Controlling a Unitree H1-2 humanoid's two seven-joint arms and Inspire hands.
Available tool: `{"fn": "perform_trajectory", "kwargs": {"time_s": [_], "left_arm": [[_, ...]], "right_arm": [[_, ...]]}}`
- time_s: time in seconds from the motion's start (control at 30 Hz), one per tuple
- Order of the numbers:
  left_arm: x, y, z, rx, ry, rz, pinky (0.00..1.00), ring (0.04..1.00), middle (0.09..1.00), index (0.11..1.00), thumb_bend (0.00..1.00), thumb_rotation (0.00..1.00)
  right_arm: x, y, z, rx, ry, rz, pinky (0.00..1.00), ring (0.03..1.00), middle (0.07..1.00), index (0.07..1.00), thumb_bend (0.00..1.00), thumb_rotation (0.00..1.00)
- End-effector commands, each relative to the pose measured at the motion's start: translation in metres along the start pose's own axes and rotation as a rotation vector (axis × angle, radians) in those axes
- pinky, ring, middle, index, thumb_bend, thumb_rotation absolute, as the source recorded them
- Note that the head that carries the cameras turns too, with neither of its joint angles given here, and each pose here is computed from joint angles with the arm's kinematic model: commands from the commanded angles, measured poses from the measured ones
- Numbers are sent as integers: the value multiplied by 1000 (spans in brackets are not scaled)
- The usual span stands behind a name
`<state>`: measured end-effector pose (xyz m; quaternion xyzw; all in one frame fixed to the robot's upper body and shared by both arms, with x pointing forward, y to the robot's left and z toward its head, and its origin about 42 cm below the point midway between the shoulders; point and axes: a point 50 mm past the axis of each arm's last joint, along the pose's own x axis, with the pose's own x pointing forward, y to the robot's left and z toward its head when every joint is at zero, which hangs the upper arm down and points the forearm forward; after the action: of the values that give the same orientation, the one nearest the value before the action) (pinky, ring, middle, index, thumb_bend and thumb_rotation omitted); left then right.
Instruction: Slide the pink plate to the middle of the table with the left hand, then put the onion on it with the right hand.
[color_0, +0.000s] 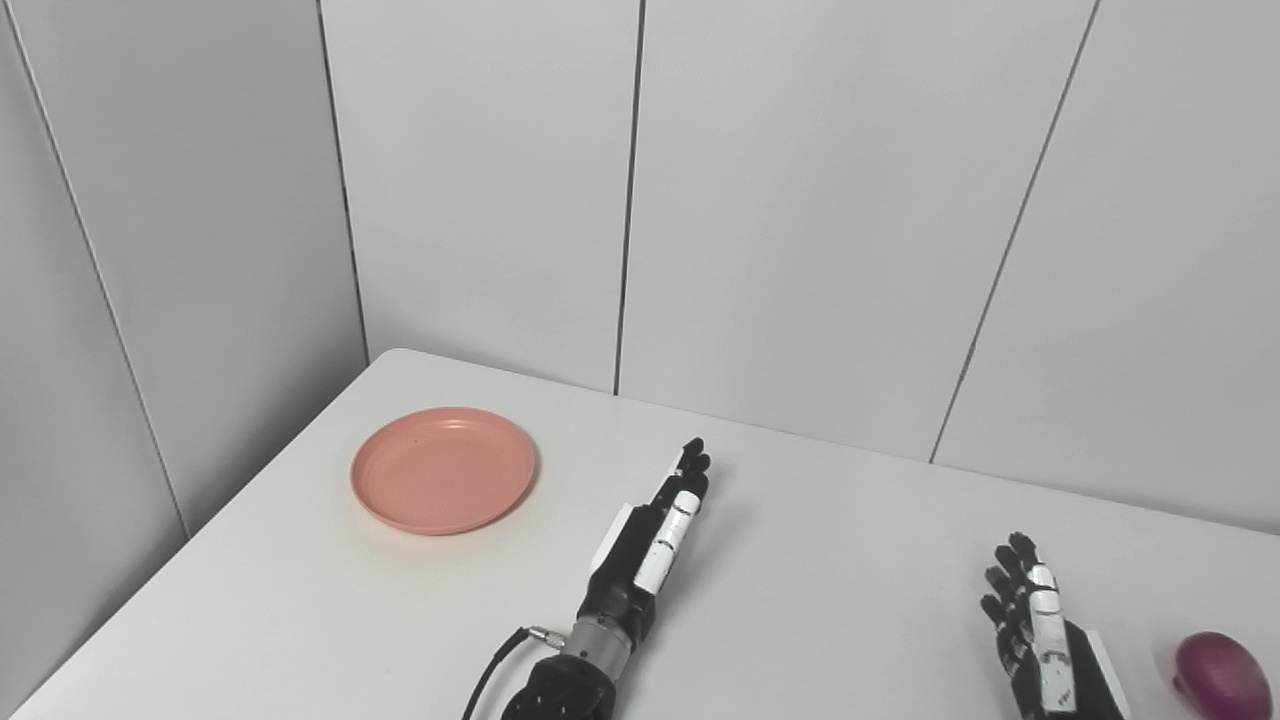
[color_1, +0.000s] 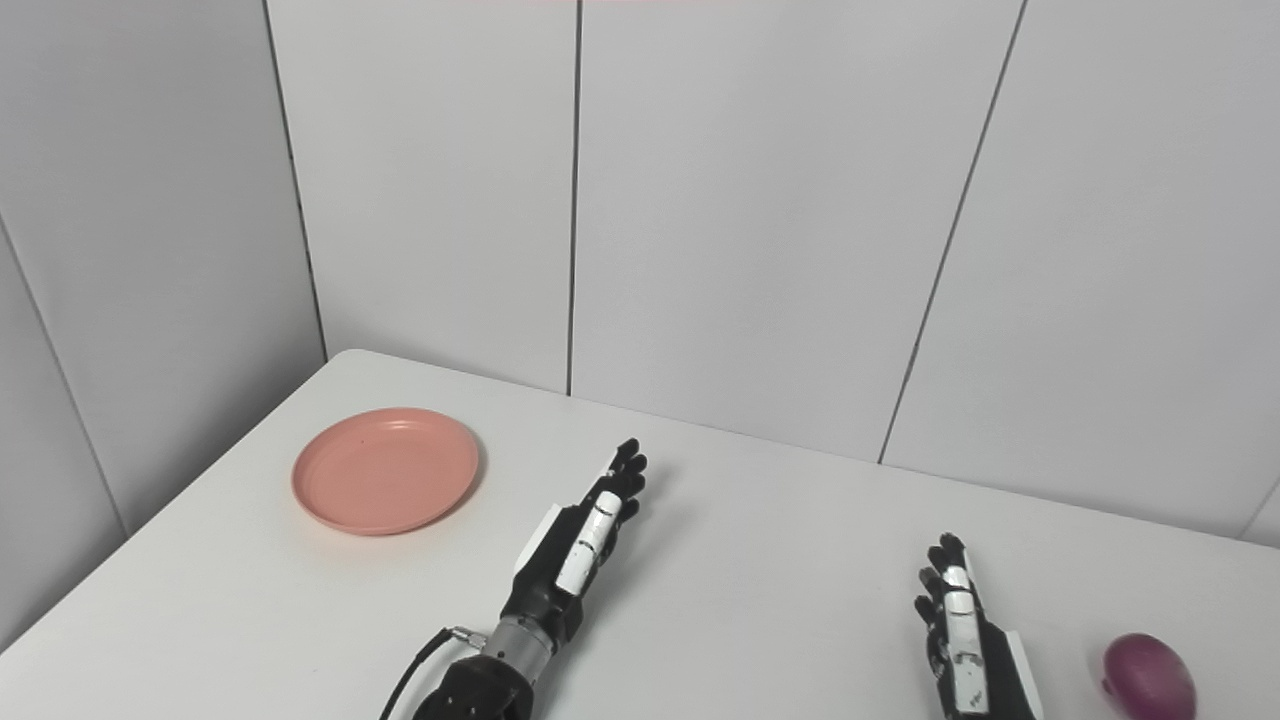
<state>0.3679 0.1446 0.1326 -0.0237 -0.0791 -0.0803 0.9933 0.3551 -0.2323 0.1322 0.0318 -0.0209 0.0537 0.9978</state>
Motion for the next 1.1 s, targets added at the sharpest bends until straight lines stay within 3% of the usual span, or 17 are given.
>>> {"fn": "perform_trajectory", "kwargs": {"time_s": [0.0,0.47,1.07], "left_arm": [[20,5,30,16,-98,-35,982,986,995,992,612,1000],[28,82,63,72,-131,37,978,970,979,976,638,1000],[28,179,90,77,-125,197,944,949,950,943,624,1000]], "right_arm": [[10,3,21,5,-59,17,1000,1000,1000,1000,430,1000],[6,5,29,-9,-79,9,1000,1000,1000,1000,313,1000],[2,7,36,10,-64,13,1000,1000,1000,1000,278,1000]]}}
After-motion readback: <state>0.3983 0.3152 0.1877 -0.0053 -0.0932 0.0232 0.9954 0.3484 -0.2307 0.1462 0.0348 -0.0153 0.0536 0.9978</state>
